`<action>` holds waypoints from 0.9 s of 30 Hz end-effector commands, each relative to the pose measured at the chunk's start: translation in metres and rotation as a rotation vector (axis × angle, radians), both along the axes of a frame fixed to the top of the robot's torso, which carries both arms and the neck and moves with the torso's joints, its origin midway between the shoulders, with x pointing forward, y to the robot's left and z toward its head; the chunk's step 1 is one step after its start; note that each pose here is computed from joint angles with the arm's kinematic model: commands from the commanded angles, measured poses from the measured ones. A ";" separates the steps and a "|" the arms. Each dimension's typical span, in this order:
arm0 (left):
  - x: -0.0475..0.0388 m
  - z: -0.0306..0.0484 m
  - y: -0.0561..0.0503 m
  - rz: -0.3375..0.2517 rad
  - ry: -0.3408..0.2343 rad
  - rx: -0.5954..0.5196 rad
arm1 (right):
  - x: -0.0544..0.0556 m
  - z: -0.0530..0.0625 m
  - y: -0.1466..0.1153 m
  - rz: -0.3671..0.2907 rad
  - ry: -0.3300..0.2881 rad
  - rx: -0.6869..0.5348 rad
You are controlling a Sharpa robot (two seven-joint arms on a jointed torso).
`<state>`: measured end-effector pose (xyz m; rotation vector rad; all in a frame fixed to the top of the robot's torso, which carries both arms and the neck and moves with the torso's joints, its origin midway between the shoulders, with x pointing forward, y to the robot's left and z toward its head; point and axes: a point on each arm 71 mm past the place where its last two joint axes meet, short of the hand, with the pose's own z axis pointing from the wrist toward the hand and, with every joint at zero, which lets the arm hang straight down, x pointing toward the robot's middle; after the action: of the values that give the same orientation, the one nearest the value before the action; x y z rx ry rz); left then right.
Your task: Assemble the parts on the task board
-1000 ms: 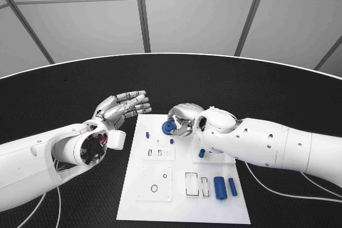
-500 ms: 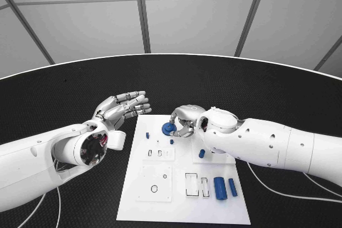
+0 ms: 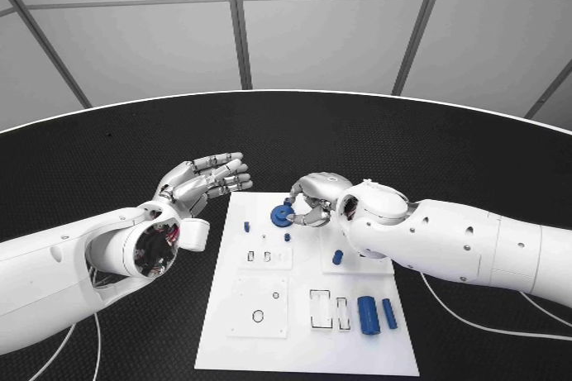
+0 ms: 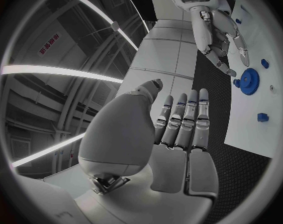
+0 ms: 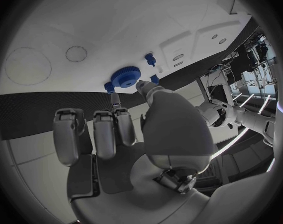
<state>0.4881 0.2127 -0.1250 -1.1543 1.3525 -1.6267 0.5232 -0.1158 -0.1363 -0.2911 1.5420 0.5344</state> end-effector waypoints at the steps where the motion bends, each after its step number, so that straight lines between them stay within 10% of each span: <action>1: 0.0008 -0.0002 0.001 0.002 0.000 0.000 | -0.007 0.006 -0.017 0.002 -0.028 0.074; 11: 0.0055 -0.0017 0.003 0.004 0.000 0.001 | -0.023 0.016 -0.113 -0.052 0.035 0.384; 27: 0.0090 -0.0031 0.000 -0.008 0.001 -0.002 | -0.026 -0.003 -0.204 -0.180 0.045 0.385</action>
<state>0.4972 0.2127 -0.1281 -1.1524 1.3575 -1.6331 0.4981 -0.3179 -0.1348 0.1500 1.4485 0.6889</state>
